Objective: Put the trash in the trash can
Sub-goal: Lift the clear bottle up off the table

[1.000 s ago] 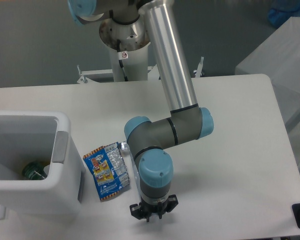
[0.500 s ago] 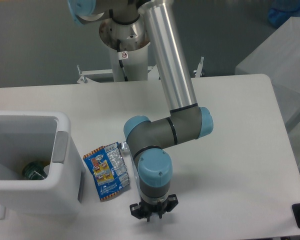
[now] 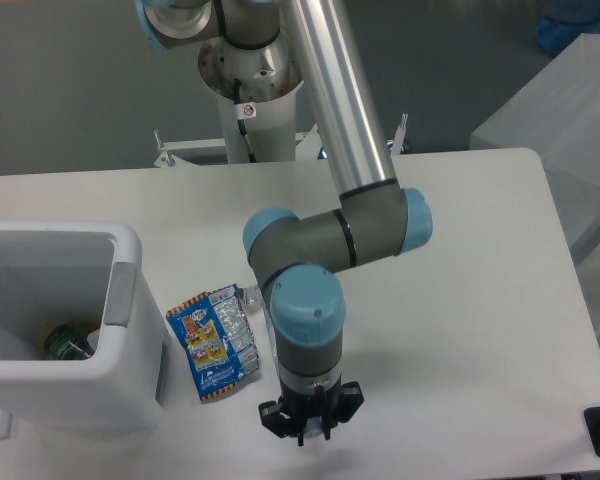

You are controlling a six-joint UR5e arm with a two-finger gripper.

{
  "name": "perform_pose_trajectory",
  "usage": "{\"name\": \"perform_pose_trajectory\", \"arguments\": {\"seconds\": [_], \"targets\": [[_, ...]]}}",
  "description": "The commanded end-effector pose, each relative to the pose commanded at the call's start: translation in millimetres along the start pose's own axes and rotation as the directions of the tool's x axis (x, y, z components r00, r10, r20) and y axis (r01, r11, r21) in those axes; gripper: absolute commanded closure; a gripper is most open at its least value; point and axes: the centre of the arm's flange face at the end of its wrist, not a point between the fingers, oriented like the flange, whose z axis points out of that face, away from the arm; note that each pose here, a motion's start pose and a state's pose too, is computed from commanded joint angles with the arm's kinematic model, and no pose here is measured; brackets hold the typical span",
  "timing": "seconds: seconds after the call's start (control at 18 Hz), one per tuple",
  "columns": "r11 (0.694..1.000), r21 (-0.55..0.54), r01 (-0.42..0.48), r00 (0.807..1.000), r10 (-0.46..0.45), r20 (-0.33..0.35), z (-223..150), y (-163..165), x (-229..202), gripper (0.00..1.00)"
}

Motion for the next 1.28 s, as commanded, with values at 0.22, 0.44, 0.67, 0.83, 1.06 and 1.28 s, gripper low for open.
{"name": "perform_pose_trajectory", "arguments": {"seconds": [0.22, 0.44, 0.67, 0.83, 1.06, 1.28], "targets": [[0.993, 0.120, 0.023, 1.000, -0.025, 0.013, -56.3, -23.9, -19.2, 0.60], [0.967, 0.250, 0.035, 0.999, -0.036, -0.003, -116.2, -48.0, -31.8, 0.60], [0.927, 0.367, 0.080, 0.997, -0.078, -0.020, -167.3, -61.9, -34.3, 0.60], [0.900, 0.417, 0.125, 0.992, -0.120, -0.039, -193.5, -62.2, -28.2, 0.60], [0.859, 0.482, 0.173, 0.985, -0.158, -0.073, -249.2, -56.9, -18.0, 0.59], [0.812, 0.568, 0.132, 0.991, -0.090, -0.100, -286.0, -52.2, 15.1, 0.59]]}}
